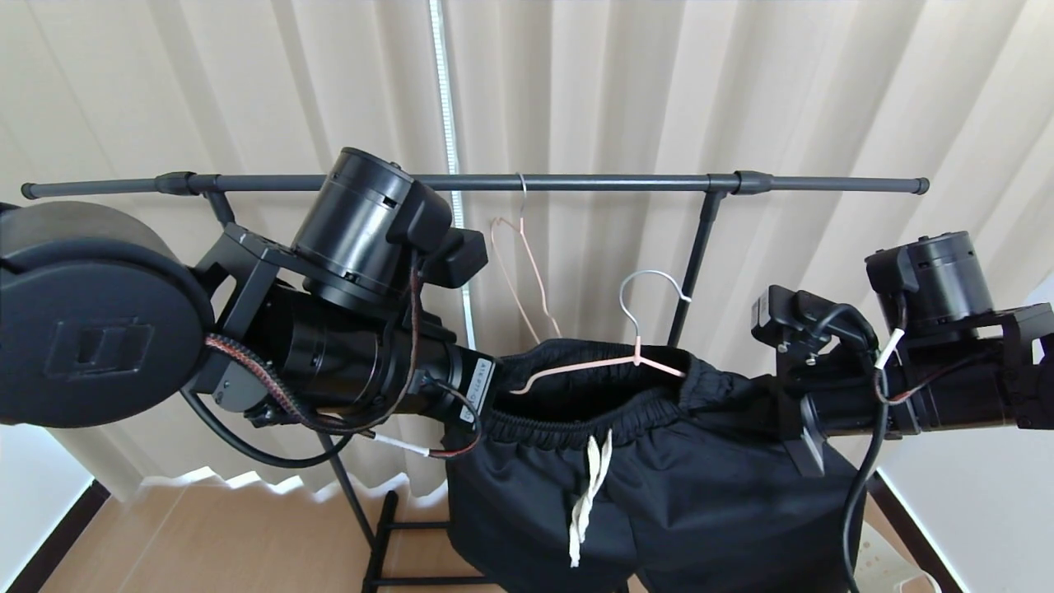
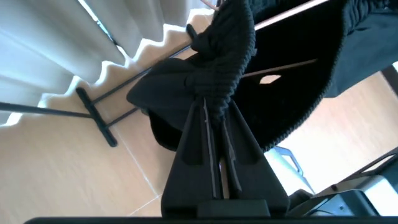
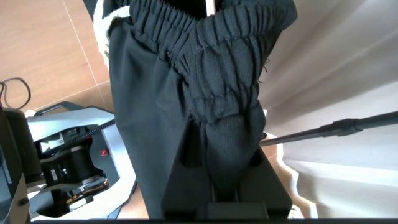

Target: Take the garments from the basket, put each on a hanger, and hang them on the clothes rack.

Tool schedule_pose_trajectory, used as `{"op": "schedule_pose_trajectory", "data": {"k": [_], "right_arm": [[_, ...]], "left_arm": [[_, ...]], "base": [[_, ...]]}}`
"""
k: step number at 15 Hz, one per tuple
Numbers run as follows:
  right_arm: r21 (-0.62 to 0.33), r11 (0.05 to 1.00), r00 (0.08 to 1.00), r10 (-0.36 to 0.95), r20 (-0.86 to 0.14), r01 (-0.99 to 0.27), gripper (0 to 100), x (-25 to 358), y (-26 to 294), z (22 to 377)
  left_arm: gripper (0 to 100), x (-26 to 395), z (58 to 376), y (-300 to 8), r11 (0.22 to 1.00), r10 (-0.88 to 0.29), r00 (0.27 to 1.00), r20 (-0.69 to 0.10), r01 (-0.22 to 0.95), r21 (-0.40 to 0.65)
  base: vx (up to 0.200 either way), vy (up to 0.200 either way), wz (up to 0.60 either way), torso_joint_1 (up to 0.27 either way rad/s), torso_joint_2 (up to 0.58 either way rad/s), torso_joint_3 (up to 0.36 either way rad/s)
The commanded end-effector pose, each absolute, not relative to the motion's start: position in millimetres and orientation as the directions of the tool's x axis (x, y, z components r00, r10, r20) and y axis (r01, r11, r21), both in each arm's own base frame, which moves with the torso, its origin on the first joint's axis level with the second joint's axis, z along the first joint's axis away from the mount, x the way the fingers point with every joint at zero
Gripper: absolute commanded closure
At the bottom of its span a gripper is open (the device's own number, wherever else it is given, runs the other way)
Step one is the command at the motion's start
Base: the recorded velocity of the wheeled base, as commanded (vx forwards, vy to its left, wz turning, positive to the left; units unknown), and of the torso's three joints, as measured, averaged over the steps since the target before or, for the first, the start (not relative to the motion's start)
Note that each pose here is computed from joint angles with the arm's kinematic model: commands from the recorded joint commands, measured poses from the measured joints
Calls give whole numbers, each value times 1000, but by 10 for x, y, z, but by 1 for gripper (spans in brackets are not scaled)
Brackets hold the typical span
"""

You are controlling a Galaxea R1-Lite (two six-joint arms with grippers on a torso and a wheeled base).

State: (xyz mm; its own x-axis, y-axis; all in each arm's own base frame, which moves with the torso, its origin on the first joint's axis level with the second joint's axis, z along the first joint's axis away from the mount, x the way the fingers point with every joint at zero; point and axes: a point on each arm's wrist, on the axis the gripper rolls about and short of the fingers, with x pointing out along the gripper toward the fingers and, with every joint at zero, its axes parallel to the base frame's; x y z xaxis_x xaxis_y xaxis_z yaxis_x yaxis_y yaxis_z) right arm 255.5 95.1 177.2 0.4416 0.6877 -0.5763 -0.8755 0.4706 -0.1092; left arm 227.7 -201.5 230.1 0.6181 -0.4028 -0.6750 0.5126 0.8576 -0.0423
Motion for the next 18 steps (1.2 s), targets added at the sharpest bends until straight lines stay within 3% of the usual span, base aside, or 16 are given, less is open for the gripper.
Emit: {"op": "schedule_pose_trajectory", "data": {"k": [1, 3, 12, 18], "right_arm": [[-114, 476, 450, 687, -571, -872, 100, 2551, 935, 1773], [-133, 477, 465, 693, -551, -869, 100, 2563, 935, 1758], [-141, 498, 494, 706, -507, -856, 100, 2571, 946, 1740], [-181, 502, 524, 716, -461, -845, 100, 2514, 928, 1786]], "left_arm": [[100, 2237, 2284, -2051, 865, -400, 616, -678, 498, -58], [100, 2191, 2278, -2103, 883, -363, 645, -672, 469, -27], [100, 2095, 2062, -2570, 888, -421, 588, -691, 423, -180], [100, 2246, 1917, -2556, 931, -317, 634, -706, 349, -105]], "base": [[0, 0, 0, 0, 0, 0], [0, 0, 0, 0, 0, 0], [0, 0, 0, 0, 0, 0], [0, 0, 0, 0, 0, 0]]}}
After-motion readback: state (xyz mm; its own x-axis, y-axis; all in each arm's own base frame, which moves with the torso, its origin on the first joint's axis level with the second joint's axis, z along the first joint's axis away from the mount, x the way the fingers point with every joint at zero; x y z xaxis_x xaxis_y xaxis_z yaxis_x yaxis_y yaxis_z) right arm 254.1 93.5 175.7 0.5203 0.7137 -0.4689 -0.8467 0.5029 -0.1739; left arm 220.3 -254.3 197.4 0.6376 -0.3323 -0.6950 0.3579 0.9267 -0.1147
